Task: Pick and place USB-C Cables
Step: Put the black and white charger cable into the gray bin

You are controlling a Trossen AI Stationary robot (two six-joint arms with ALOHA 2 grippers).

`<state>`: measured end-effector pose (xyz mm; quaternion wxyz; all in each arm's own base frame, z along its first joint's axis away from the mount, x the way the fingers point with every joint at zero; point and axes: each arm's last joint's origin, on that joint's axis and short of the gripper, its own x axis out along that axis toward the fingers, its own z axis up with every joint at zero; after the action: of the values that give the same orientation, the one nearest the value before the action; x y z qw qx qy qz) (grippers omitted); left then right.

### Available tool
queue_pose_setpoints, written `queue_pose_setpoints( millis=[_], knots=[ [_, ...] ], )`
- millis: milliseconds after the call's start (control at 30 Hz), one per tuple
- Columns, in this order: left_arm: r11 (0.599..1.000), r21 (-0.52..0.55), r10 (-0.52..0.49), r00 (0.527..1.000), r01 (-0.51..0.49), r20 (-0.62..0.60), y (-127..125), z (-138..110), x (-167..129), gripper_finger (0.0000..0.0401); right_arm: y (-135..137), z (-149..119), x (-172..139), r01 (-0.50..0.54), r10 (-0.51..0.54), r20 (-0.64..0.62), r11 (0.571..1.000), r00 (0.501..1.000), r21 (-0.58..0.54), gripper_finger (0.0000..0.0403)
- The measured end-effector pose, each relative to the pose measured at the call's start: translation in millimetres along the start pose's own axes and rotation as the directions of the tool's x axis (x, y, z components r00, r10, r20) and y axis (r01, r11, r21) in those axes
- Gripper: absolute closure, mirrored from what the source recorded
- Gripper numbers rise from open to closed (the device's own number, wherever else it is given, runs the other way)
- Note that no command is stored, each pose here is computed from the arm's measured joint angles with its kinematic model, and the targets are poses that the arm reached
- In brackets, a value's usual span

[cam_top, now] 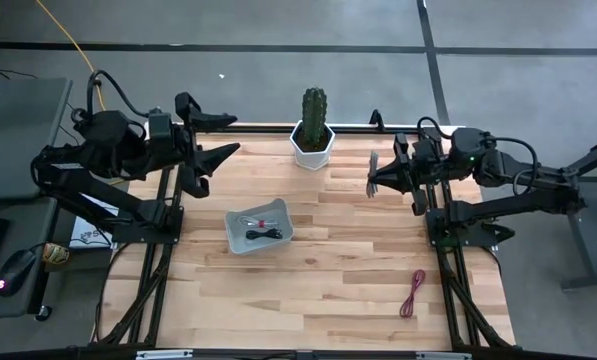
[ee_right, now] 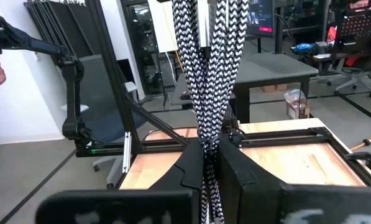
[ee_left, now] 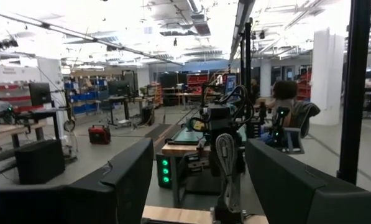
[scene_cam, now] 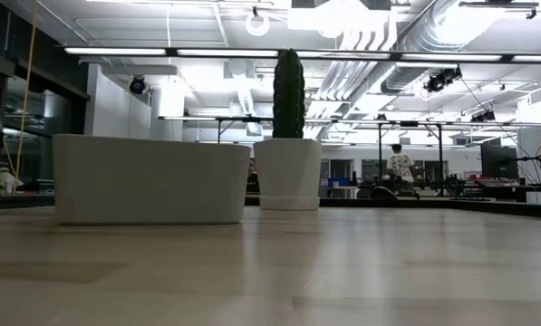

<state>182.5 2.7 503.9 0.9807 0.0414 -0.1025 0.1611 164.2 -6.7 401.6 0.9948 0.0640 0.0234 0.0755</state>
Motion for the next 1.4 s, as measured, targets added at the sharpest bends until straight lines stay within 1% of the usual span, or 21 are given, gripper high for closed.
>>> queue_pose_setpoints(
  millis=[67,167,233,367,433,533,633,733,833,1033,1067,1233,1400],
  knots=[
    [1.000,-0.020,0.000,1.000,0.000,-0.002,0,0,0,0.0165,0,1,0,-0.001,0.001,0.010,1.000,1.000,-0.003,0.0397],
    [1.000,-0.019,-0.002,1.000,0.002,-0.010,0,-1,0,0.0165,0,2,0,-0.001,0.001,0.014,1.000,1.000,-0.004,0.0397],
    [1.000,-0.013,-0.022,0.999,0.022,-0.033,-1,-3,-1,0.0165,0,2,0,-0.001,0.001,0.015,1.000,1.000,-0.003,0.0397],
    [0.994,-0.078,-0.077,0.992,0.070,-0.096,-1,-8,-7,0.0165,0,1,0,-0.001,0.001,0.014,1.000,1.000,0.004,0.0397],
    [0.993,-0.096,-0.087,0.986,0.074,-0.141,0,-12,-10,0.0165,0,1,0,-0.001,0.001,0.014,1.000,1.000,0.004,0.0397],
    [0.991,-0.114,-0.089,0.982,0.071,-0.168,0,-21,-12,0.0171,0,1,0,-0.001,0.001,0.014,1.000,1.000,0.004,0.0397],
    [0.988,-0.135,-0.095,0.982,0.074,-0.162,-1,-33,-17,0.0194,0,1,0,0.000,0.000,0.014,1.000,1.000,0.004,0.0397],
    [0.983,-0.168,-0.094,0.987,0.071,-0.132,0,-48,-23,0.0229,0,1,0,0.000,0.000,0.015,1.000,1.000,0.004,0.0397],
    [0.981,-0.182,-0.091,0.991,0.071,-0.101,1,-61,-30,0.0273,0,2,0,0.000,0.000,0.015,1.000,1.000,0.004,0.0397],
    [0.979,-0.192,-0.088,0.993,0.073,-0.072,3,-84,-43,0.0381,0,1,0,0.015,-0.015,0.016,1.000,1.000,0.004,0.0397],
    [0.978,-0.193,-0.088,0.994,0.073,-0.070,3,-87,-45,0.0391,0,1,0,0.015,-0.015,0.016,1.000,1.000,0.004,0.0397],
    [0.978,-0.197,-0.086,0.995,0.075,-0.046,3,-97,-50,0.0395,-1,1,0,0.015,-0.015,0.015,1.000,1.000,0.005,0.0397],
    [0.978,-0.192,-0.084,0.996,0.076,-0.034,4,-97,-51,0.0397,0,1,0,0.014,-0.014,0.014,1.000,1.000,0.008,0.0397]
  ],
)
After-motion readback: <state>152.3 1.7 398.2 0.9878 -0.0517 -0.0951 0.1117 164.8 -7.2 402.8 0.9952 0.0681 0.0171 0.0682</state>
